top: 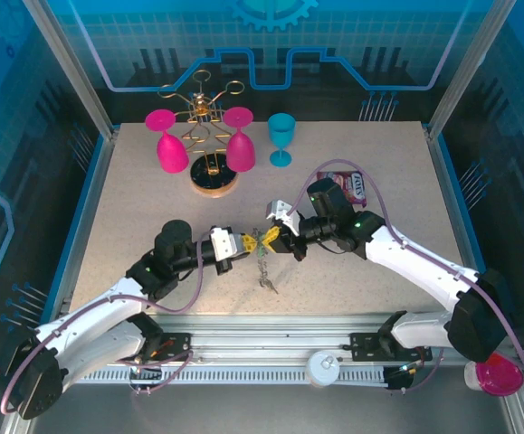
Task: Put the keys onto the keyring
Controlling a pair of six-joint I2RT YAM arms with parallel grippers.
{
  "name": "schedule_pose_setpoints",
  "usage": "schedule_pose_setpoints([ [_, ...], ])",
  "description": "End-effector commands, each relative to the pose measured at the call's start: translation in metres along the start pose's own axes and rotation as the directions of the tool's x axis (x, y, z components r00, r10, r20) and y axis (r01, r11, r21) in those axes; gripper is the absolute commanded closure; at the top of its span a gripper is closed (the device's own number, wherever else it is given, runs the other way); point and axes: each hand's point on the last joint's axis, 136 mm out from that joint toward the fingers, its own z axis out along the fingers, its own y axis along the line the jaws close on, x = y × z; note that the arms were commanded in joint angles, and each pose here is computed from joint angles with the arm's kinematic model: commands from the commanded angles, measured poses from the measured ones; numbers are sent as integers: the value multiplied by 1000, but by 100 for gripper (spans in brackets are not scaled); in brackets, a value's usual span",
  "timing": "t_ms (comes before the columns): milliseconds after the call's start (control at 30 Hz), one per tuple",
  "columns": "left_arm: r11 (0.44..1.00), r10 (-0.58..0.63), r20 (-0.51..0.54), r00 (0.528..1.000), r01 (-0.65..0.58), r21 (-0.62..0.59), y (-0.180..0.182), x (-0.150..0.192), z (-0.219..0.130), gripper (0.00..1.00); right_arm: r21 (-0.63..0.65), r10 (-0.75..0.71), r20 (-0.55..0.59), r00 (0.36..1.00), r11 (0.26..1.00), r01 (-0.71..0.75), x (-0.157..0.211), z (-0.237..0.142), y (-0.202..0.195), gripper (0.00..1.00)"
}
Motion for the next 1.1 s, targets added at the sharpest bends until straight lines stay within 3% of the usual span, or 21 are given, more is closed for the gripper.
schedule_pose_setpoints([
  [0, 997, 75, 123, 990, -71, -34, 5, -32, -6, 100, 2, 30, -6, 1000, 1000, -30, 5, 3, -2, 100],
  [67, 997, 71, 124, 990, -67, -34, 6, -32, -5, 100, -1, 17, 21, 1000, 1000, -17, -2, 0, 0, 98],
  [133, 998, 54, 127, 990, -51, -27, 5, -32, -4, 100, 1, -11, 62, 998, 1000, 11, -9, -4, 2, 73],
  [233, 1000, 11, 148, 989, -10, -11, 3, -32, -3, 100, 1, -61, 137, 989, 998, 62, -20, -8, 4, 64],
  [400, 997, -67, 170, 983, 62, 35, -1, -30, 2, 100, 2, -96, 190, 977, 995, 97, -14, -2, 3, 66],
  [667, 996, -82, 156, 984, 74, 56, -4, -28, 4, 100, 60, -136, 202, 970, 990, 126, -14, -10, -2, 66],
  [867, 992, -104, 153, 983, 91, 88, -7, -28, 7, 100, 34, -187, 238, 953, 982, 184, -15, -11, 6, 77],
  [1067, 992, -110, 159, 981, 97, 87, -6, -29, 8, 100, -2, -183, 251, 951, 982, 190, -18, -11, 11, 98],
])
